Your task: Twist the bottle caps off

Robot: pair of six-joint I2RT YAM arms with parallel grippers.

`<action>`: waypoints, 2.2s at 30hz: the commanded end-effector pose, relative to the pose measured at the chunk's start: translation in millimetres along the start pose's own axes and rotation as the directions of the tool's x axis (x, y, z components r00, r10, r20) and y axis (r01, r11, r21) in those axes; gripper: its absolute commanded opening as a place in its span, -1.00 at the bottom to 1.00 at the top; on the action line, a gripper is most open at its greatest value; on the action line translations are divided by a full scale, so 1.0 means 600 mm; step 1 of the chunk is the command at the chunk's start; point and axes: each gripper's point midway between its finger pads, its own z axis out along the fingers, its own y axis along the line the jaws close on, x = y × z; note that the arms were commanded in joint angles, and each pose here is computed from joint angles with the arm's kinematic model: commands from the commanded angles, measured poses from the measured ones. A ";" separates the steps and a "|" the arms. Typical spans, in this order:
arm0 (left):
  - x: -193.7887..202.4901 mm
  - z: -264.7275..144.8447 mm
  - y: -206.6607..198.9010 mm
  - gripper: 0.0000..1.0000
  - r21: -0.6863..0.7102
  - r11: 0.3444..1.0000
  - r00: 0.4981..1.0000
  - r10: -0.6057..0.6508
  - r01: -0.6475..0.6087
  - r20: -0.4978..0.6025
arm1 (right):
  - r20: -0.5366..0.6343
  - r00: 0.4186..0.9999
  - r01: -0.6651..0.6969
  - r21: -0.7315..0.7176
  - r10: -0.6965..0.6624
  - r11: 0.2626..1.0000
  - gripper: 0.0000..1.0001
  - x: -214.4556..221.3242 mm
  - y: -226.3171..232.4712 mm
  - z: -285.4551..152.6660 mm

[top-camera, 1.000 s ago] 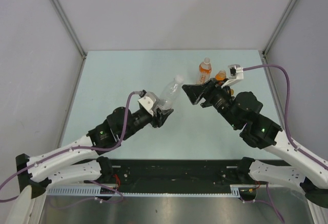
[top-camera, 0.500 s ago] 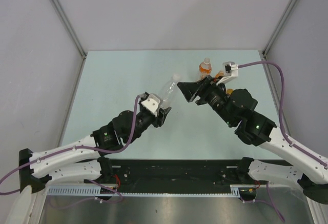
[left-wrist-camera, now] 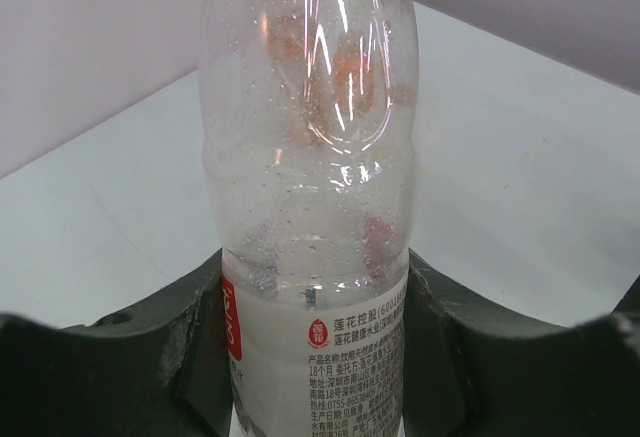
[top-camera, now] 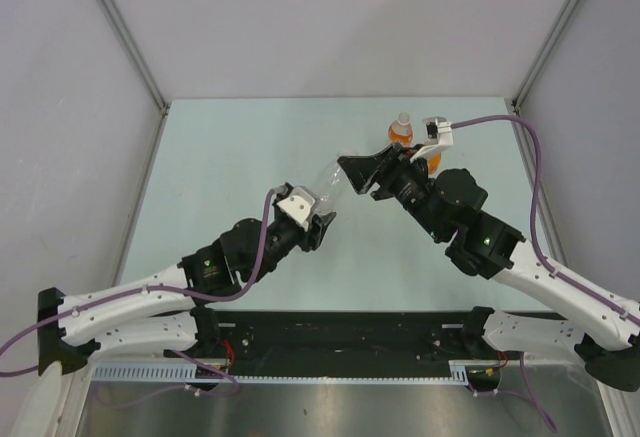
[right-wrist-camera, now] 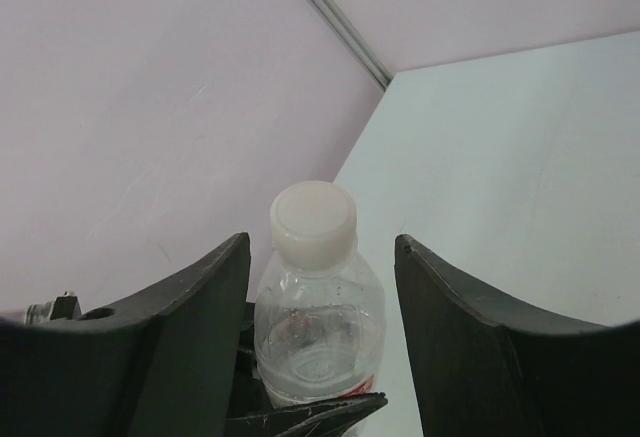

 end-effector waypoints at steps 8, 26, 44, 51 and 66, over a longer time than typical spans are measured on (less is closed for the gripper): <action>-0.005 0.000 -0.017 -1.00 0.029 1.000 1.000 0.004 -0.004 0.021 | 0.097 0.995 -0.005 -0.027 0.007 1.000 0.17 -0.049 0.027 0.008; -0.025 -0.017 -0.033 -1.00 0.110 0.994 0.997 -0.027 0.020 0.068 | 0.065 0.997 0.047 -0.043 -0.044 0.998 -1.00 -0.040 0.028 0.000; -0.135 -0.179 -0.208 -1.00 0.923 0.368 0.975 -0.218 0.112 -0.031 | 0.035 0.952 0.252 -0.654 -0.304 0.713 -1.00 -0.010 0.157 -0.125; -0.150 -0.223 -0.215 -1.00 0.987 0.103 0.972 -0.217 0.120 -0.095 | -0.017 0.928 0.163 -0.880 -0.372 0.446 -1.00 0.017 0.198 -0.200; -0.158 -0.236 -0.218 -0.99 0.994 -0.033 0.974 -0.198 0.106 -0.110 | -0.021 0.842 0.037 -0.995 -0.539 0.097 -1.00 0.055 0.193 -0.320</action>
